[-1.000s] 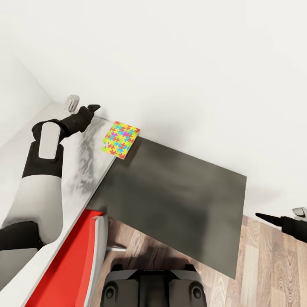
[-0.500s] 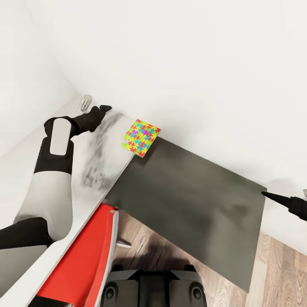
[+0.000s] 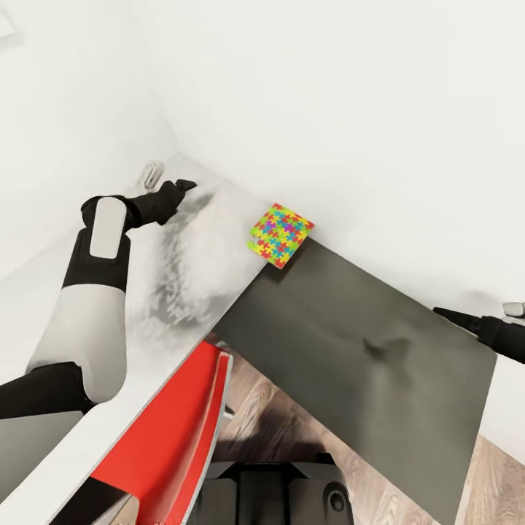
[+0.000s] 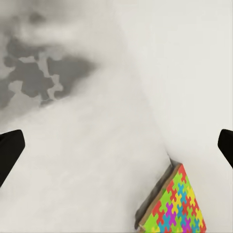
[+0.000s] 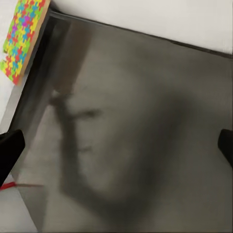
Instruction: Put all the toys in the child's room - the three board games (two on the bed and one on the table), the two jigsaw puzzles on the table, and the tennis ball on the table - inside the toy box on the table in the child's room.
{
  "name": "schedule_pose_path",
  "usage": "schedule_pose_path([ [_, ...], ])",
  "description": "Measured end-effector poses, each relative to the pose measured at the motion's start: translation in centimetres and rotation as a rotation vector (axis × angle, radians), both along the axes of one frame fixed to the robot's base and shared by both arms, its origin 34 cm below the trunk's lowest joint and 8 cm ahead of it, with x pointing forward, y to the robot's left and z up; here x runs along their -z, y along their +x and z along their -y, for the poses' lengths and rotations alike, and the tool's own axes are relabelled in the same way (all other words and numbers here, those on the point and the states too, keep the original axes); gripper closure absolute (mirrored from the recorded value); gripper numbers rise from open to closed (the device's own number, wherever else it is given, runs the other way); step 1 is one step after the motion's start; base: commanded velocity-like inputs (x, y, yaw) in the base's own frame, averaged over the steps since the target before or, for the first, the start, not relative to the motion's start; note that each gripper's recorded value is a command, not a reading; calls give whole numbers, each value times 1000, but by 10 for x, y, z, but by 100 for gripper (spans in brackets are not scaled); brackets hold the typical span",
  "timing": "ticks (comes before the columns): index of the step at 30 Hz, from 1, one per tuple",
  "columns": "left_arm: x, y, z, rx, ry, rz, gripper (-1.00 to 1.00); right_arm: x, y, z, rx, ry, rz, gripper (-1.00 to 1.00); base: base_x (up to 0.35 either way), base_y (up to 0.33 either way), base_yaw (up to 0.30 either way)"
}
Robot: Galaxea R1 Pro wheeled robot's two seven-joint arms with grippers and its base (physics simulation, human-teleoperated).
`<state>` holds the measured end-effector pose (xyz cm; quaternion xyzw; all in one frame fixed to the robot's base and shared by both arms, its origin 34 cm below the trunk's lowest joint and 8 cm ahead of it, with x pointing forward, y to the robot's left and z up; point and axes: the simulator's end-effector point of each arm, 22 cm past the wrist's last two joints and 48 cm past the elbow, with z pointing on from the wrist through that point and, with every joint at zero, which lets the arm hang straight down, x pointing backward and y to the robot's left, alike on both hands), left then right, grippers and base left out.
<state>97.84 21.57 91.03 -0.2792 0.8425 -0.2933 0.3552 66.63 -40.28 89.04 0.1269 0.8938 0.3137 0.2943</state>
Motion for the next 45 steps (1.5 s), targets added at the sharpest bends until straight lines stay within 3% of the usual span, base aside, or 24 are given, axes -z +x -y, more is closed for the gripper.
schedule_pose_path([
  [8, -14, 17, 6, 10, -10, 1, -100, -3, 6, -4, -3, 12, 13, -100, 0, 0, 116],
  [14, -40, 42, 21, 32, -25, 13, -100, -1, 10, -9, 9, 39, 19, -100, 0, 0, 40],
  [25, -105, 81, 73, 103, -68, 34, -100, 8, 37, -18, 78, 133, 40, -100, 0, 0, 13],
  [33, -127, 87, 94, 147, -66, 34, -100, 23, 59, -26, 141, 205, 30, -100, 0, 0, 3],
  [45, -138, 83, 110, 208, -64, 19, -100, 25, 75, -48, 160, 274, 42, -100, 0, 0, 0],
])
